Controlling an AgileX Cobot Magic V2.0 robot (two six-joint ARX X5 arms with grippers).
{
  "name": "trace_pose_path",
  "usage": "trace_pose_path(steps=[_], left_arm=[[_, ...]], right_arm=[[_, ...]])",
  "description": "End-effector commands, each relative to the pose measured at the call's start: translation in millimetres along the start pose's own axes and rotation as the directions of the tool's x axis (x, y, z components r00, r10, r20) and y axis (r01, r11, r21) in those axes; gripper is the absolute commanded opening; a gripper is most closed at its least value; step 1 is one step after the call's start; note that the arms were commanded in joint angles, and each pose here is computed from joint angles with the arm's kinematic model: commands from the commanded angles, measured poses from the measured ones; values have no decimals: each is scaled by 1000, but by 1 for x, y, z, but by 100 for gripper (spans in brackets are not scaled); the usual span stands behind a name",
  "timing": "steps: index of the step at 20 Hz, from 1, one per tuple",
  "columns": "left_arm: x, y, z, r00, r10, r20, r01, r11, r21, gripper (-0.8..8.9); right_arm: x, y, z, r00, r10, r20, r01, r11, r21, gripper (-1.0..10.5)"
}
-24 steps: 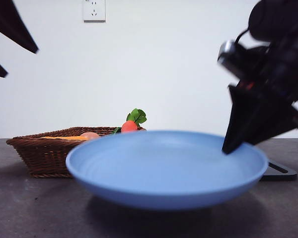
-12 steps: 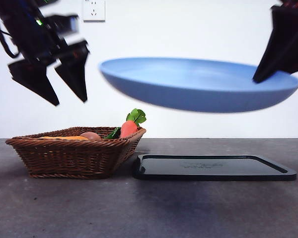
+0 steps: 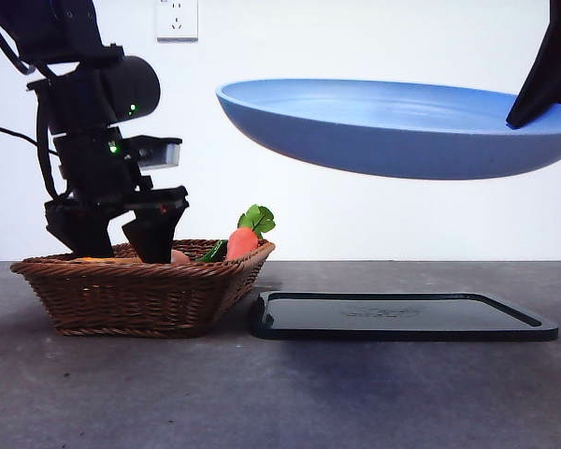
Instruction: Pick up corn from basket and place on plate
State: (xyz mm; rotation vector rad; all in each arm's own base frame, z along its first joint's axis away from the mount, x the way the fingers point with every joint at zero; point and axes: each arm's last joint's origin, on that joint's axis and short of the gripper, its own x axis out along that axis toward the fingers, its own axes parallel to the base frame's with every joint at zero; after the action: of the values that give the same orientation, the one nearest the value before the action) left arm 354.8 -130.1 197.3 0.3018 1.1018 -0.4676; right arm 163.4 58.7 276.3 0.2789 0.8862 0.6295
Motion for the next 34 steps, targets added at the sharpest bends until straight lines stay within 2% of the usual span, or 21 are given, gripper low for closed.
trace_pose_path(steps=[1, 6, 8, 13, 17, 20, 22, 25, 28, 34], left_arm=[[8, -2, 4, 1000, 0, -4, 0, 1000, 15, 390], [9, -2, 4, 1000, -2, -14, 2, 1000, 4, 216], [9, -3, 3, 1000, -3, -21, 3, 1000, -13, 177], [4, -2, 7, 1000, -4, -25, 3, 1000, -23, 165], [-27, -1, 28, 1000, 0, 25, 0, 999, -33, 165], [-61, -6, 45, 989, -73, 128, 78, 996, -41, 164], [-83, -12, 52, 969, -151, 197, 157, 987, -18, 164], [-103, -29, 54, 921, -300, 248, 301, 953, 33, 164], [-105, -52, 55, 883, -409, 229, 397, 912, 99, 164], [-102, -118, 57, 837, -514, 187, 459, 846, 270, 164]], right_arm=[[-2, 3, 5, 1000, 11, 18, -11, 1000, 1, 2], [-2, 3, 5, 1000, 10, 18, -10, 1000, 0, 2], [-2, 3, 5, 1000, 10, 18, -10, 1000, 1, 2], [-2, 2, 5, 1000, -1, 19, 0, 1000, 3, 2], [3, -2, 5, 999, -48, 0, 48, 999, 23, 2], [16, -11, 8, 996, -67, -51, 70, 996, 58, 2], [29, -20, 12, 994, -76, -82, 83, 993, 86, 2], [49, -36, 19, 992, -78, -104, 93, 984, 151, 2], [63, -50, 22, 991, -31, -127, 58, 974, 219, 2], [72, -65, 23, 990, -41, -138, 77, 959, 272, 2]])
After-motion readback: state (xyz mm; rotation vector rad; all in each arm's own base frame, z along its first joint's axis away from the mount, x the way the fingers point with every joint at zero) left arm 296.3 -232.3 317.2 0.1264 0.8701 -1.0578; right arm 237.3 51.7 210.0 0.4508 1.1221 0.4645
